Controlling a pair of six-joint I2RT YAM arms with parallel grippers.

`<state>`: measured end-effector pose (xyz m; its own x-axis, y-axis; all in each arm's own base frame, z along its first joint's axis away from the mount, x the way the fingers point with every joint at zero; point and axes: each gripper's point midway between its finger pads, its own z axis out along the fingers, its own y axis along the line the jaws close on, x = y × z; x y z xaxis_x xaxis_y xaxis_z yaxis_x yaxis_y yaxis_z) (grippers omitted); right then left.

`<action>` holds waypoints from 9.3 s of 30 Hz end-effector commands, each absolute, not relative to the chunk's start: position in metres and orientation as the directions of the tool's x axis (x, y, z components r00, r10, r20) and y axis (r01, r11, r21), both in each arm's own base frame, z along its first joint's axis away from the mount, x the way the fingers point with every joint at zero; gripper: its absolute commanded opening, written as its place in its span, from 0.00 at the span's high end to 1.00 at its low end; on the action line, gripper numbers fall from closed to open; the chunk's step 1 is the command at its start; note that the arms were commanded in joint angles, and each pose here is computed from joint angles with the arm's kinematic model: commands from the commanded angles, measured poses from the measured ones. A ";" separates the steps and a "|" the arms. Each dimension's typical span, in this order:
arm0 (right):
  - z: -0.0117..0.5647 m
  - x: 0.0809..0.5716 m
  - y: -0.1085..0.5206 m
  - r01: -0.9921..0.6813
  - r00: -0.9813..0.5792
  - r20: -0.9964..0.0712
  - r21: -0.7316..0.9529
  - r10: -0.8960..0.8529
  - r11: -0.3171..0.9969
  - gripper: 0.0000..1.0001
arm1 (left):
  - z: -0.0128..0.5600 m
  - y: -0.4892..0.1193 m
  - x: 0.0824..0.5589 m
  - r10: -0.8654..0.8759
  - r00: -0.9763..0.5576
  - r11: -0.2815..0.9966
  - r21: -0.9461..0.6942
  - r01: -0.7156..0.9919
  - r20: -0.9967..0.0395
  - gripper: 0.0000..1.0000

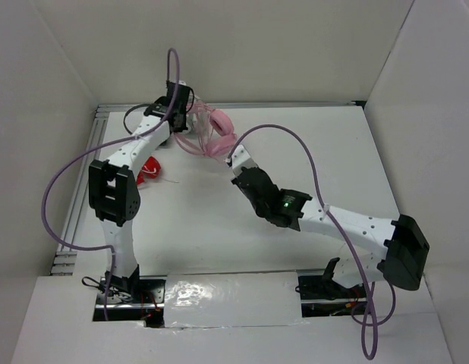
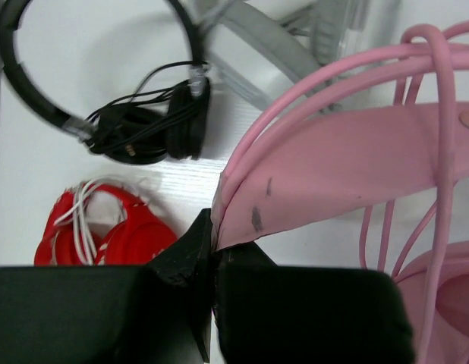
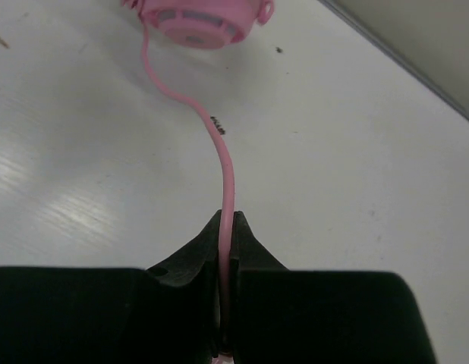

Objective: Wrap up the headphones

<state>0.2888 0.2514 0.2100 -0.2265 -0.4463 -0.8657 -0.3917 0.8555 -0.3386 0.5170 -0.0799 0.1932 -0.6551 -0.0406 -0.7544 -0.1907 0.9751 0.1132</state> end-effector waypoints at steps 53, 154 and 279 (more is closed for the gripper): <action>0.331 0.376 0.262 -0.498 0.055 -0.877 -0.439 -0.478 0.748 1.00 | 0.145 -0.230 0.501 0.268 -0.598 0.961 0.169 0.218 -0.755 1.00; 0.229 0.449 0.196 -0.699 -0.250 -0.950 0.041 -0.190 0.714 0.74 | 0.389 -0.284 0.308 0.024 -0.131 0.555 -0.096 0.826 -0.991 1.00; 0.253 0.289 0.294 -0.803 -0.013 -0.991 0.090 0.133 0.590 1.00 | 0.463 -0.214 0.394 -0.383 -0.211 0.898 -0.416 0.143 -0.899 1.00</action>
